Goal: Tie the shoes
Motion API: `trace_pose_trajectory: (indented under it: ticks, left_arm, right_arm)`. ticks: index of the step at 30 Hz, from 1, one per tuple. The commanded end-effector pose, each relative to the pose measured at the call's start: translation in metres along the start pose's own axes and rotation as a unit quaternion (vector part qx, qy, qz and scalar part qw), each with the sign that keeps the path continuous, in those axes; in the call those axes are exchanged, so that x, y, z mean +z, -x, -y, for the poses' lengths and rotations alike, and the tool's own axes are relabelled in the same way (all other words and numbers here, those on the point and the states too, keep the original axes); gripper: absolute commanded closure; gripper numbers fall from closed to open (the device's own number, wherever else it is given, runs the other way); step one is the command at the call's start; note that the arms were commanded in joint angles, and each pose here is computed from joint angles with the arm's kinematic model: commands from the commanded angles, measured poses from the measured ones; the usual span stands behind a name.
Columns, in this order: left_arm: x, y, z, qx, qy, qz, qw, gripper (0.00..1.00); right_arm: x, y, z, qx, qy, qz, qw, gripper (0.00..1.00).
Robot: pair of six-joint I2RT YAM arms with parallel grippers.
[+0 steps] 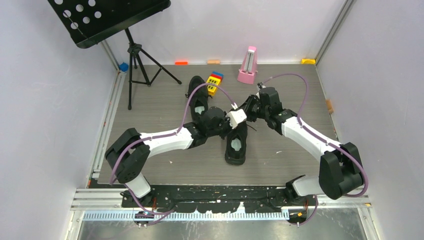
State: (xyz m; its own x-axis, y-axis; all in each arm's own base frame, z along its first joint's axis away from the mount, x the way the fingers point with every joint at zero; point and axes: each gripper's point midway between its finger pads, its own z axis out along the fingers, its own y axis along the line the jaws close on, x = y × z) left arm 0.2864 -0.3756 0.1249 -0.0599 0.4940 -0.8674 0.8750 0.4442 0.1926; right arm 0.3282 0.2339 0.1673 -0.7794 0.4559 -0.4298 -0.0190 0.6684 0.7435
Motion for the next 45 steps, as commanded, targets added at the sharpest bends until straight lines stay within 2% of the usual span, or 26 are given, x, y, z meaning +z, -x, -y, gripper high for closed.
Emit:
trace_pose_trajectory:
  ticks: [1,5,11,19,24,26,33,39,42,45]
  left_arm:
    - [-0.006,0.033,-0.007,-0.016,0.002,0.06,0.998,1.0]
    - [-0.006,0.034,-0.006,-0.02,-0.002,0.064,0.998,1.0]
    - [-0.01,0.035,-0.008,-0.03,-0.004,0.073,0.997,1.0]
    - [-0.013,0.033,-0.01,-0.034,-0.003,0.074,0.997,1.0]
    - [-0.013,0.034,-0.009,-0.034,-0.007,0.076,0.997,1.0]
    - [-0.012,0.034,-0.008,-0.035,-0.011,0.076,0.996,1.0]
    - [-0.013,0.034,-0.007,-0.034,-0.015,0.074,0.997,1.0]
    - [-0.013,0.034,-0.007,-0.034,-0.015,0.072,0.997,1.0]
    - [-0.013,0.034,-0.006,-0.033,-0.016,0.073,0.997,1.0]
    - [-0.014,0.035,-0.007,-0.033,-0.015,0.074,0.997,1.0]
  right_arm:
    - [-0.004,0.002,-0.004,-0.01,0.004,0.005,1.0,0.97]
    - [-0.007,-0.002,0.0,-0.006,-0.001,0.003,1.0,0.97]
    - [-0.008,-0.002,0.015,-0.015,-0.044,-0.001,0.999,0.84]
    - [-0.012,-0.003,0.023,-0.028,-0.061,-0.007,0.998,0.73]
    - [-0.022,0.002,0.018,-0.041,-0.054,0.003,0.998,0.49]
    - [-0.026,0.007,0.014,-0.048,-0.048,0.009,0.998,0.42]
    - [-0.039,0.014,0.014,-0.084,-0.052,0.005,0.995,0.29]
    - [-0.046,0.017,0.005,-0.15,0.012,-0.011,0.989,0.29]
    - [-0.039,0.013,0.0,-0.174,0.061,-0.041,0.982,0.3]
    - [-0.03,0.018,-0.009,-0.155,0.116,-0.038,0.98,0.29]
